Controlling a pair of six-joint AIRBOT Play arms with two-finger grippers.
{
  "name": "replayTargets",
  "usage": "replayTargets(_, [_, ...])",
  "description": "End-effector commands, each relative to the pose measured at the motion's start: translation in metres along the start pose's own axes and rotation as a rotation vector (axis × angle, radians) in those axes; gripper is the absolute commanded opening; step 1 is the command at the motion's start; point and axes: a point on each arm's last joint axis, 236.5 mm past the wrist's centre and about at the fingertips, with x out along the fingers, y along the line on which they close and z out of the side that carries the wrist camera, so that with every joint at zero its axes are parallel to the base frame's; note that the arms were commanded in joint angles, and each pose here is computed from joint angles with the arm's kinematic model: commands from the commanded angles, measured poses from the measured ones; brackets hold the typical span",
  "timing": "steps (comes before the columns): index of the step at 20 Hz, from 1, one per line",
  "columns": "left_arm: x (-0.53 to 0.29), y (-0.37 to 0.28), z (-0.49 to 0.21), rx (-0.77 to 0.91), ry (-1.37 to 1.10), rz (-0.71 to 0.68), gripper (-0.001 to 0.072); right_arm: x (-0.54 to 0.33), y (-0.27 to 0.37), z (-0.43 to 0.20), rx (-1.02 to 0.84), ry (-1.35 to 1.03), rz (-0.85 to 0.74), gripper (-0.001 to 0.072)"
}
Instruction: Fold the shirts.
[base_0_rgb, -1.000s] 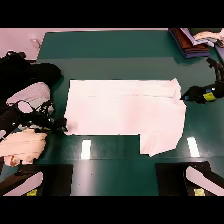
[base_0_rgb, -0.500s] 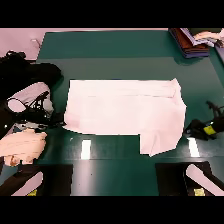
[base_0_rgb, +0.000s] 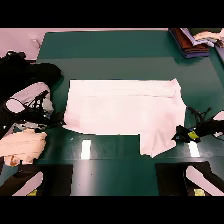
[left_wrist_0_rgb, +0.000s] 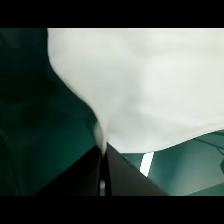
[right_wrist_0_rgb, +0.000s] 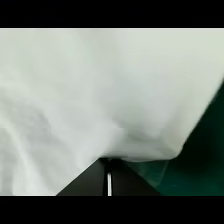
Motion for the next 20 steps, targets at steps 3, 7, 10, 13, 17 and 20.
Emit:
replayTargets(3, [-0.029, -0.002, -0.022, 0.079, 0.003, 0.041, 0.0021, -0.045, 0.029, 0.011, -0.134, -0.024, 0.004, 0.0012])
replayTargets(7, [-0.059, -0.013, -0.067, 0.139, 0.074, 0.033, 0.0021, -0.099, 0.025, -0.006, -0.224, -0.113, -0.13, 0.0012])
replayTargets(10, [-0.064, -0.015, -0.074, 0.135, 0.074, 0.034, 0.0021, -0.127, 0.036, -0.009, -0.246, -0.231, -0.157, 0.0012])
replayTargets(13, [-0.062, -0.015, -0.042, 0.128, -0.047, 0.037, 0.002, -0.151, 0.043, 0.009, -0.259, -0.318, -0.17, 0.0011])
replayTargets(17, [-0.042, -0.006, 0.002, 0.082, -0.117, 0.048, 0.0021, -0.165, 0.063, 0.065, -0.322, -0.344, -0.173, 0.0011])
replayTargets(20, [-0.028, -0.001, 0.047, 0.051, -0.137, 0.057, 0.0021, -0.155, 0.082, 0.12, -0.363, -0.334, -0.168, 0.0011])
